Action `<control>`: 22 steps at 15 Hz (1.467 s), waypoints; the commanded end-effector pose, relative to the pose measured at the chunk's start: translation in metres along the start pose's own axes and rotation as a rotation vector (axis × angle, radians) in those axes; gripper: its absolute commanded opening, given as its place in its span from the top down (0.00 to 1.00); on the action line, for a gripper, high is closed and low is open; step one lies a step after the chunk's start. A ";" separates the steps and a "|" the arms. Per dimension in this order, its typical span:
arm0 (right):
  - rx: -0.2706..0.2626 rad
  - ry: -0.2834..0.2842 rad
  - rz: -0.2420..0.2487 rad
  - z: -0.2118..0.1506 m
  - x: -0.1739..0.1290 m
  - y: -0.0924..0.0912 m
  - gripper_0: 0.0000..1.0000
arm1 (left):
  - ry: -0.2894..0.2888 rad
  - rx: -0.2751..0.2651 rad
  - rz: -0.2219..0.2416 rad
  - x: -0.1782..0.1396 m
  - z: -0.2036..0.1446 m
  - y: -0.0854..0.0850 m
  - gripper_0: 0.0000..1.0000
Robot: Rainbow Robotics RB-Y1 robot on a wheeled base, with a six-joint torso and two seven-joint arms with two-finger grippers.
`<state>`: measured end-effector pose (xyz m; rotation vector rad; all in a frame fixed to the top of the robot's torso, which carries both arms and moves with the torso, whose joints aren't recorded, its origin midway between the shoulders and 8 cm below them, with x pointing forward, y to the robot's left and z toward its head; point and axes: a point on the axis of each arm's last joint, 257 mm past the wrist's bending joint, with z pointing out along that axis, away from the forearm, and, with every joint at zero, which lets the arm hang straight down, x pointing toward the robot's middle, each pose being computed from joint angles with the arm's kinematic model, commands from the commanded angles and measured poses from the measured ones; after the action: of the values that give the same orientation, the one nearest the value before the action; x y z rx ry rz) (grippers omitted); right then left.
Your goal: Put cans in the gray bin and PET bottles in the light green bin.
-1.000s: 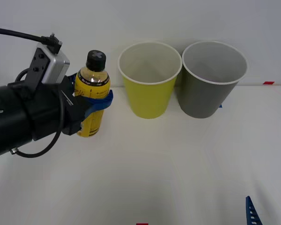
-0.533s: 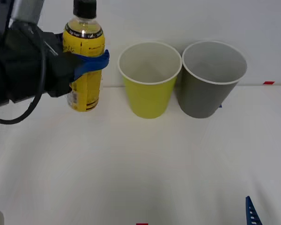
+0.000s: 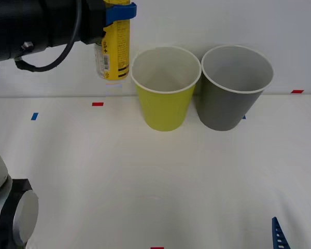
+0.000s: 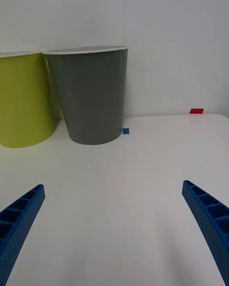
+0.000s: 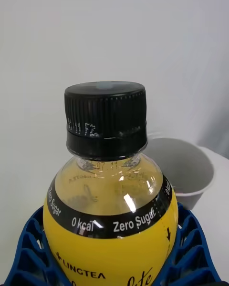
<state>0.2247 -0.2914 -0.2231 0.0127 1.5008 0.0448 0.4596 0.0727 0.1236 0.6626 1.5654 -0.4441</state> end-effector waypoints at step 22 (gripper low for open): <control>0.000 0.000 0.000 0.000 0.000 0.000 0.00 | -0.201 -0.041 0.055 0.043 0.169 -0.002 1.00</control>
<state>0.2246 -0.2914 -0.2231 0.0127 1.5009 0.0448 0.5868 -0.0247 0.0660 0.6048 1.3652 -0.4175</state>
